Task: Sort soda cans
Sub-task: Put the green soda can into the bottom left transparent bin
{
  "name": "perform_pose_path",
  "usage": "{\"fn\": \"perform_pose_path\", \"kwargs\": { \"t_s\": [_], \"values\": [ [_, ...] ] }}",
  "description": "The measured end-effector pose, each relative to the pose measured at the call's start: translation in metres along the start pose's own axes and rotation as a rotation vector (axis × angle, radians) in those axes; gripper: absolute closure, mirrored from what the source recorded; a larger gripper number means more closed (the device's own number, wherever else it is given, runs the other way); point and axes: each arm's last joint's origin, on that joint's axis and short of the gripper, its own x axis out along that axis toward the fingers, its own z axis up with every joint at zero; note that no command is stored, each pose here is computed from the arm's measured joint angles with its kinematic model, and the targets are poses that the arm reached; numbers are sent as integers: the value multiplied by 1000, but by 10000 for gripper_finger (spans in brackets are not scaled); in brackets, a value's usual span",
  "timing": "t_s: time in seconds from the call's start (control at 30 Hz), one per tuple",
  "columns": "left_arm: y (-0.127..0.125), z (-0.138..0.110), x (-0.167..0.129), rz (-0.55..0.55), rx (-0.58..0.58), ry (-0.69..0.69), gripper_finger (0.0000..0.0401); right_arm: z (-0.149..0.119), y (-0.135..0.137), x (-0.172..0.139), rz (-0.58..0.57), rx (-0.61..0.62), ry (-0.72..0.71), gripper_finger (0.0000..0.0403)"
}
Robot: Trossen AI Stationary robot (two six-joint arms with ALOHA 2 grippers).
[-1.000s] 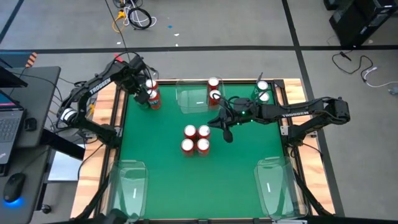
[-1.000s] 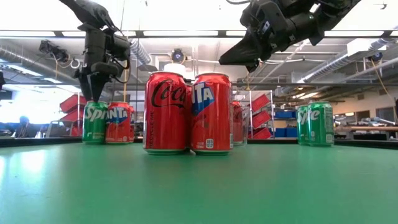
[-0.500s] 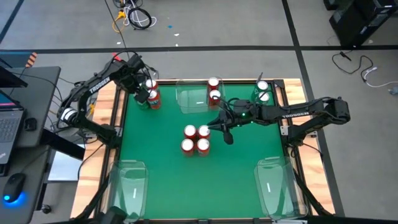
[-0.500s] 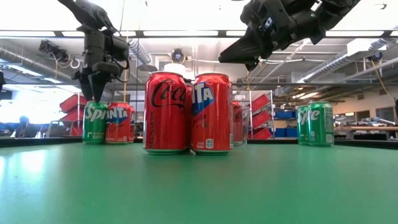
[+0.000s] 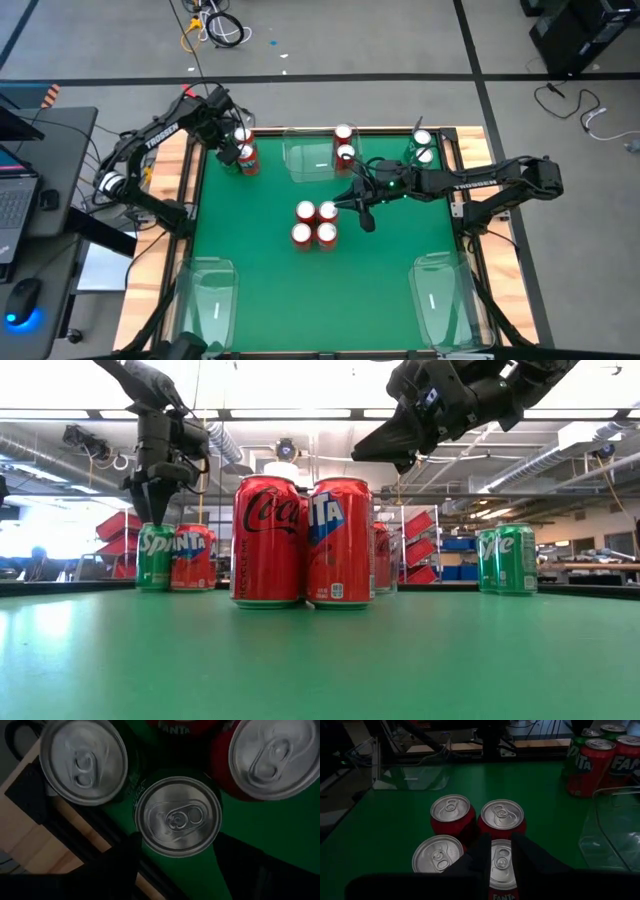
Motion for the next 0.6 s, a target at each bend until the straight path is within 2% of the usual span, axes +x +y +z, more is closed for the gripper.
{"fn": "perform_pose_path", "kwargs": {
  "t_s": [0.1,0.37,0.6],
  "values": [
    [-3,-5,3,-16,11,69,149,0,0,0,0,0,0,341],
    [-8,-12,1,-25,20,137,149,1,0,0,0,-1,-8,339],
    [-11,-7,-8,-19,28,97,155,1,0,0,0,0,-8,334]
  ]
}}
